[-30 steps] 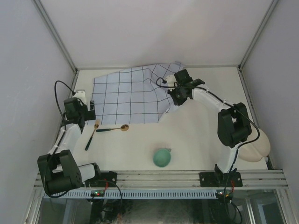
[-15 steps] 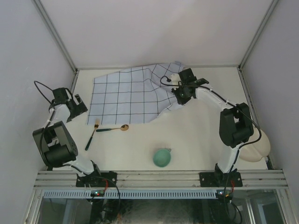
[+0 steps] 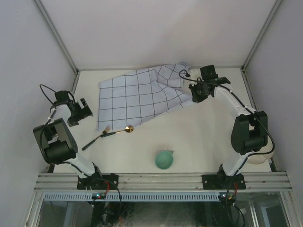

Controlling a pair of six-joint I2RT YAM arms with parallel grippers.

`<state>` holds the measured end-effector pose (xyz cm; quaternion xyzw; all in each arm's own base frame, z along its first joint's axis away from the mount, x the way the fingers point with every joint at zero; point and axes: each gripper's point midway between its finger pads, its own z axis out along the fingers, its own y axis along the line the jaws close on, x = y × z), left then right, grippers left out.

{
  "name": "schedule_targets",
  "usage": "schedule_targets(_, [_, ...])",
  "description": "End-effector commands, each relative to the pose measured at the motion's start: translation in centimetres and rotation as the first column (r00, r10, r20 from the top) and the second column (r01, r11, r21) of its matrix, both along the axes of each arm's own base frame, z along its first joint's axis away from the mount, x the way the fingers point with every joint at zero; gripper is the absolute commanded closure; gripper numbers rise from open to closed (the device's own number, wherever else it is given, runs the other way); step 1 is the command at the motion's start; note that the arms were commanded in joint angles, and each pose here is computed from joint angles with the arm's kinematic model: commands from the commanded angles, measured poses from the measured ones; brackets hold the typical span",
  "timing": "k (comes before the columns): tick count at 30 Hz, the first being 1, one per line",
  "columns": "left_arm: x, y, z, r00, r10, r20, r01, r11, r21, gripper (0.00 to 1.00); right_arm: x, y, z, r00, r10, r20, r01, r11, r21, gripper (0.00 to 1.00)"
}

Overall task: Set the dinner table for one person
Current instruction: Pick up the napkin from the corner of the board.

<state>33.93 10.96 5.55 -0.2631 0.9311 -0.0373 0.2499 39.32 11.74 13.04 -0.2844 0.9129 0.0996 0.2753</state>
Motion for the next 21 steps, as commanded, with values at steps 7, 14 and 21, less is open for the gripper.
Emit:
schedule_targets(7, [-0.7,-0.5,0.3,0.995,-0.095,0.043,0.097,0.994,-0.051,0.02,-0.7,-1.7,2.0,0.999,-0.028,0.033,0.027,0.999,0.03,1.0])
schedule_targets(14, [0.9,-2.1,2.8,0.986,-0.122,0.115,0.137,0.982,-0.131,0.01,1.2,-0.9,0.4,0.995,-0.065,0.081,0.067,0.998,-0.021,1.0])
schedule_targets(21, [2.1,-6.4,4.1,0.957,-0.248,0.149,0.268,0.955,-0.131,0.0,2.8,0.5,0.1,0.993,-0.048,0.103,0.048,0.999,0.001,1.0])
